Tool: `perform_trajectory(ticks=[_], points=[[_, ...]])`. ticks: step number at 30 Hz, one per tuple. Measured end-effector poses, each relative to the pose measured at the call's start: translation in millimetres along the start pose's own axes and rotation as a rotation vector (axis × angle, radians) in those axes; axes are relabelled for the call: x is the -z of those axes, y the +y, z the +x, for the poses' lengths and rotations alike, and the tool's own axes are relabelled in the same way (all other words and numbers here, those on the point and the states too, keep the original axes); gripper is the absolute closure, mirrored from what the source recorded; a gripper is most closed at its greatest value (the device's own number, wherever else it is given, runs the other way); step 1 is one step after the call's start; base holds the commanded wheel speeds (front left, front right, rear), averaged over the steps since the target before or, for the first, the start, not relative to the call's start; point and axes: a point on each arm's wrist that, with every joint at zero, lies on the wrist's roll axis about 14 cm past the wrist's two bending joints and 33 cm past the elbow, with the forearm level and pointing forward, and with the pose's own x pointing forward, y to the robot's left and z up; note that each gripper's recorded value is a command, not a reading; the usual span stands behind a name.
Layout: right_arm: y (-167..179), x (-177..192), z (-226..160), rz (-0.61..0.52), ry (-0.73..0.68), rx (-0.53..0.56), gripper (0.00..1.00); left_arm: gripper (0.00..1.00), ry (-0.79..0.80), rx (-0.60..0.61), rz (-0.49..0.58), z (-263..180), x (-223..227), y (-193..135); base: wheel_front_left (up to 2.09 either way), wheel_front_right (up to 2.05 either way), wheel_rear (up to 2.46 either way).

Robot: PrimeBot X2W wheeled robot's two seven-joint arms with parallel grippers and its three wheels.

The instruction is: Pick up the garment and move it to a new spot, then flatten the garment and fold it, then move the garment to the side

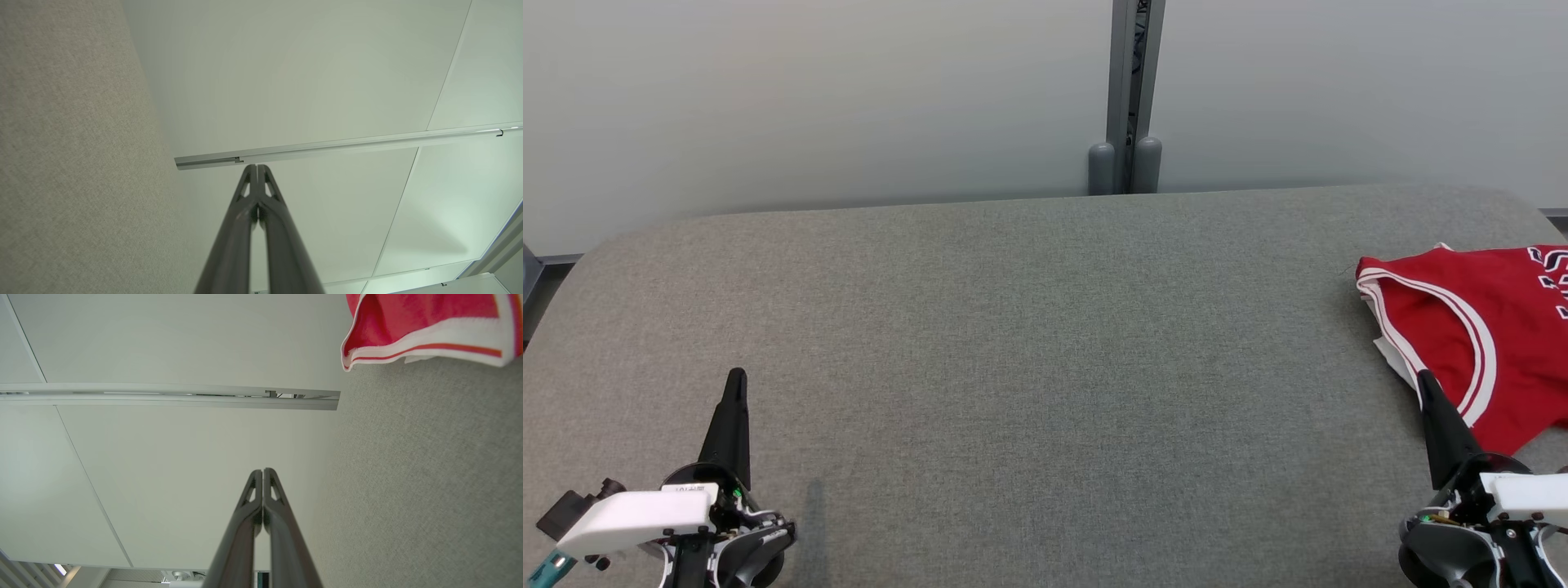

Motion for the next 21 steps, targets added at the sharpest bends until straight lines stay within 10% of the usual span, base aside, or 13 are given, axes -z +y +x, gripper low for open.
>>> perform_trajectory(ticks=[21], points=[[0.0,0.0,0.0,0.0,0.0,0.0,1.0,1.0,0.0,0.0,0.0,0.0,0.0,0.0,0.0,0.0,0.0]])
